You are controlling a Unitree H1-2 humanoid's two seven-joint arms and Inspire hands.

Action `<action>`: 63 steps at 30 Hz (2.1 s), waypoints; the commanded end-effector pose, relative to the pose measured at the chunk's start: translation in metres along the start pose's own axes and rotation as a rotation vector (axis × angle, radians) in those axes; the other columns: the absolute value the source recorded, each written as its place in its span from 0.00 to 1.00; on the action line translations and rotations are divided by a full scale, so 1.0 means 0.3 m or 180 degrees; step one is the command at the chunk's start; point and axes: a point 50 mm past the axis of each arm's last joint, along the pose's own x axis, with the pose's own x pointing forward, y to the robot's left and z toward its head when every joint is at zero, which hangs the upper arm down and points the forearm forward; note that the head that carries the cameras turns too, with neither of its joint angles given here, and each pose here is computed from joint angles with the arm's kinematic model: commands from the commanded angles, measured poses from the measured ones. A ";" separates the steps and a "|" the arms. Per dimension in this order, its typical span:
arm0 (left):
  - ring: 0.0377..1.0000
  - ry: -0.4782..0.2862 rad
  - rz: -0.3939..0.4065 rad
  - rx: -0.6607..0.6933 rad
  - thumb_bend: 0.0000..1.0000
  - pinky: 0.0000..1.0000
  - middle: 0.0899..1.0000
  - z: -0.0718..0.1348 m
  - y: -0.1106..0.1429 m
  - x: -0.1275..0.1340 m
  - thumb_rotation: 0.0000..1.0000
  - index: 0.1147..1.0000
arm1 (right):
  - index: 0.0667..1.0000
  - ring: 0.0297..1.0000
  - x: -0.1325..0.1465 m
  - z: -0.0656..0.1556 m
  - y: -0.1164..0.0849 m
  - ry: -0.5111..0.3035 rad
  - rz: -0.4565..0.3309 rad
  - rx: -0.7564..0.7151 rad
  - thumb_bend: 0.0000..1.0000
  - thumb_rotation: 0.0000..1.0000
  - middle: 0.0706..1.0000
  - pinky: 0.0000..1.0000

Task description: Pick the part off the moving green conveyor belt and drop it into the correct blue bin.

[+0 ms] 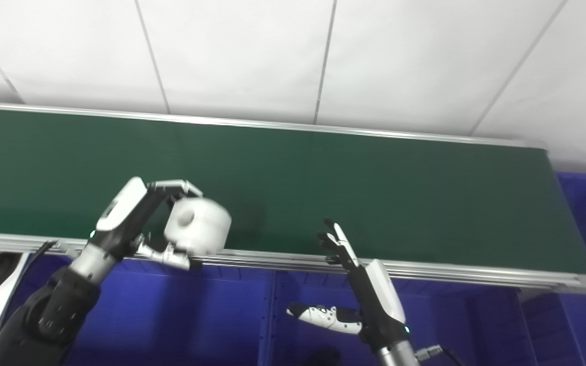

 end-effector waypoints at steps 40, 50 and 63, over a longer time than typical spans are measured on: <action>0.85 0.1102 -0.1369 0.1688 0.77 0.93 0.86 0.117 -0.028 -0.049 0.49 0.79 | 1.00 0.89 -0.057 0.052 -0.025 -0.0048 -0.0142 0.0215 0.80 0.48 0.93 0.80; 0.81 0.0198 -0.0180 -0.0958 0.71 0.75 0.81 0.249 -0.017 -0.174 0.28 0.76 | 0.99 0.88 -0.087 0.106 -0.048 -0.0071 -0.0190 0.0214 0.82 0.49 0.92 0.82; 0.83 -0.0038 0.0467 -0.2101 0.76 0.82 0.85 0.234 -0.118 -0.174 0.43 0.85 | 1.00 0.88 -0.114 0.141 -0.099 0.0092 0.0039 0.0186 0.83 0.47 0.92 0.80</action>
